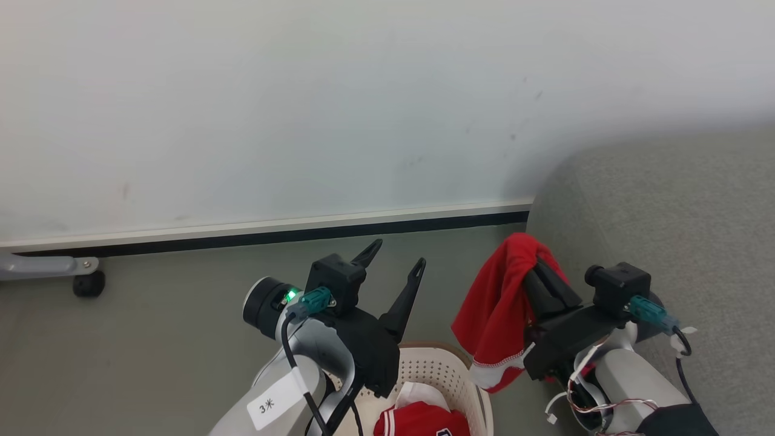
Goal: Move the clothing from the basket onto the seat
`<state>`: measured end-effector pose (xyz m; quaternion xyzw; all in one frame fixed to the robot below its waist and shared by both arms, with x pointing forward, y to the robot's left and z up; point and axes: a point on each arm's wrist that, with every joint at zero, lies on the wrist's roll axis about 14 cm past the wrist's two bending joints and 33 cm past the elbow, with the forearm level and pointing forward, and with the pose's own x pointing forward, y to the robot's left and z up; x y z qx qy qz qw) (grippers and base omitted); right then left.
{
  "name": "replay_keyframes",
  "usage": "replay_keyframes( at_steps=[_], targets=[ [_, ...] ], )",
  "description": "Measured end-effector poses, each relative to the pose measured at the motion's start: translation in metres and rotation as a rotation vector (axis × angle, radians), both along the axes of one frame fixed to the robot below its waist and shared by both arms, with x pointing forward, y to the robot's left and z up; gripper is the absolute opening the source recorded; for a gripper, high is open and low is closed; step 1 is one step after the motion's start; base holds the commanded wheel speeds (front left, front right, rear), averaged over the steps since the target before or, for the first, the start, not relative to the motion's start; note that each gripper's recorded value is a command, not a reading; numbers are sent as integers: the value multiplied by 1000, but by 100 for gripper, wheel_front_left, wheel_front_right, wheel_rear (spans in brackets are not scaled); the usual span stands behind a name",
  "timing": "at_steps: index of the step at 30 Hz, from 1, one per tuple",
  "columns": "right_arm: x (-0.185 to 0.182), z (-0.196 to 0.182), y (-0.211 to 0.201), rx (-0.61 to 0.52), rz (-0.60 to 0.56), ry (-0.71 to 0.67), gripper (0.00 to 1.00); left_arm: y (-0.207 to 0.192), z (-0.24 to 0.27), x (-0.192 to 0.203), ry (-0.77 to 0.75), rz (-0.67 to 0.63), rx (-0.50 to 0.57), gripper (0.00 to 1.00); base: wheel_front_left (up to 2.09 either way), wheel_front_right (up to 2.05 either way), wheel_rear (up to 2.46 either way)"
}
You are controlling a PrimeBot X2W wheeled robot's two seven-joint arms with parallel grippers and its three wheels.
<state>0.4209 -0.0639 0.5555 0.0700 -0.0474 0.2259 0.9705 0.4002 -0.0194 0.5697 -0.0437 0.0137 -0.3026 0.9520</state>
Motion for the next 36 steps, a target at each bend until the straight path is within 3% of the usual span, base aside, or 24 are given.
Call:
replay_keyframes(
  at_steps=[16,36],
  targets=[
    [-19,21,-92,-44,-229,-90,0,-63,-6,-32,12,-205,-56,100,0,0,0],
    [-78,40,-207,-103,-535,-151,0,-156,-16,-87,56,-523,-105,100,0,0,0]
  ],
)
